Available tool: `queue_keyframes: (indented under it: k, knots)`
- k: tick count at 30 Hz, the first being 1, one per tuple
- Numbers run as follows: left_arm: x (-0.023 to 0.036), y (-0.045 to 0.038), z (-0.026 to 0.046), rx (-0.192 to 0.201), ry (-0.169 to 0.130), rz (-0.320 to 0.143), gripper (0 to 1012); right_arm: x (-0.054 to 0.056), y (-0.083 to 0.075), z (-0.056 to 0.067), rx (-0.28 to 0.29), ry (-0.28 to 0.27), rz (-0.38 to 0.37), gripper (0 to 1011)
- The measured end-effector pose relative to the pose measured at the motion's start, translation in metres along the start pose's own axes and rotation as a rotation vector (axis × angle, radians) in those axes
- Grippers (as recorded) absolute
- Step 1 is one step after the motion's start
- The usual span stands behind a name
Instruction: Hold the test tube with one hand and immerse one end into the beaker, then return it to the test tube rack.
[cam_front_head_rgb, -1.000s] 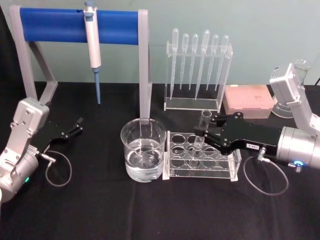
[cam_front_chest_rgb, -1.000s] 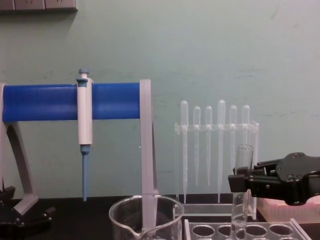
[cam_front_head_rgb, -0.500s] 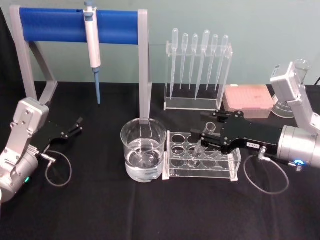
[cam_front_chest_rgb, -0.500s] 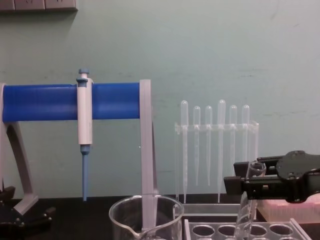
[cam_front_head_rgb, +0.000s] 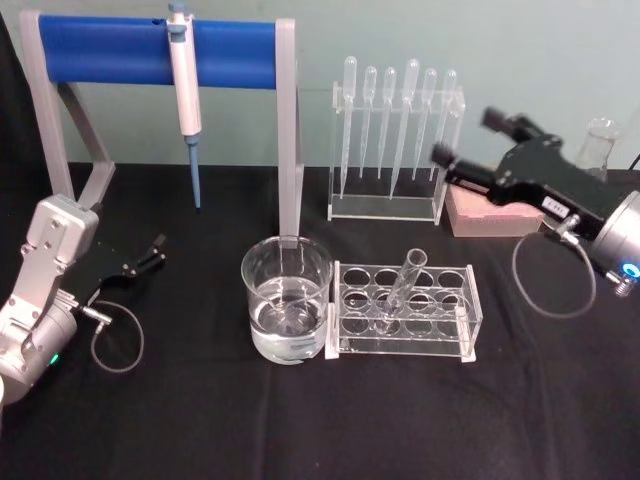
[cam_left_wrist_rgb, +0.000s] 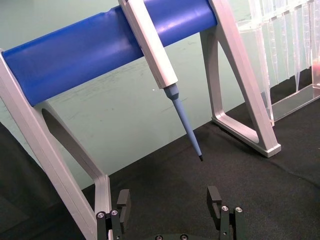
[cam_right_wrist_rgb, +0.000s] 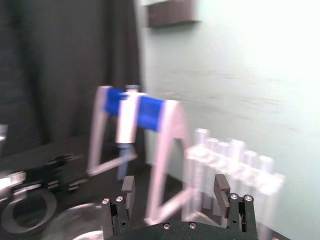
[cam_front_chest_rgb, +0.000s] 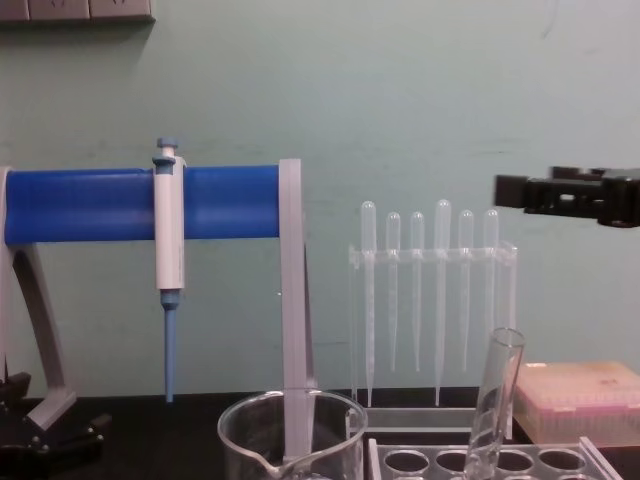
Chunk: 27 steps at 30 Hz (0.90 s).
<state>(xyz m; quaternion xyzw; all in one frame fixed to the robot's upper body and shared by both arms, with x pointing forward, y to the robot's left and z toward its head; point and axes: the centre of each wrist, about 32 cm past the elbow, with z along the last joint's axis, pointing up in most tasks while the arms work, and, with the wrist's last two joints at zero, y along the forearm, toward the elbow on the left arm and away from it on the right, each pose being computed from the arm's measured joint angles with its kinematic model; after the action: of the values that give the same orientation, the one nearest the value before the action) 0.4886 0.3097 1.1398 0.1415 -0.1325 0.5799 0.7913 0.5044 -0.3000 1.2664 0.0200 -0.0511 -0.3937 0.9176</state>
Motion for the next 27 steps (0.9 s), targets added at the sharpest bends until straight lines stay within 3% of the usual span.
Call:
queue_keyframes:
  k: [4,15,21,27]
  knots:
    - [0.0000,0.0000,0.0000,0.000,0.000,0.000,1000,-0.003,-0.002,-0.013,-0.019,0.018,-0.172,1000]
    - [0.0000,0.0000,0.0000,0.000,0.000,0.000,1000,-0.016,0.001,-0.054,-0.084,0.002,-0.486,1000]
    - [0.0000,0.0000,0.0000,0.000,0.000,0.000,1000,-0.020,0.003,-0.065,-0.091,-0.029,-0.530,1002]
    - [0.0000,0.0000,0.0000,0.000,0.000,0.000,1000,-0.020,0.003,-0.064,-0.089,-0.028,-0.529,1002]
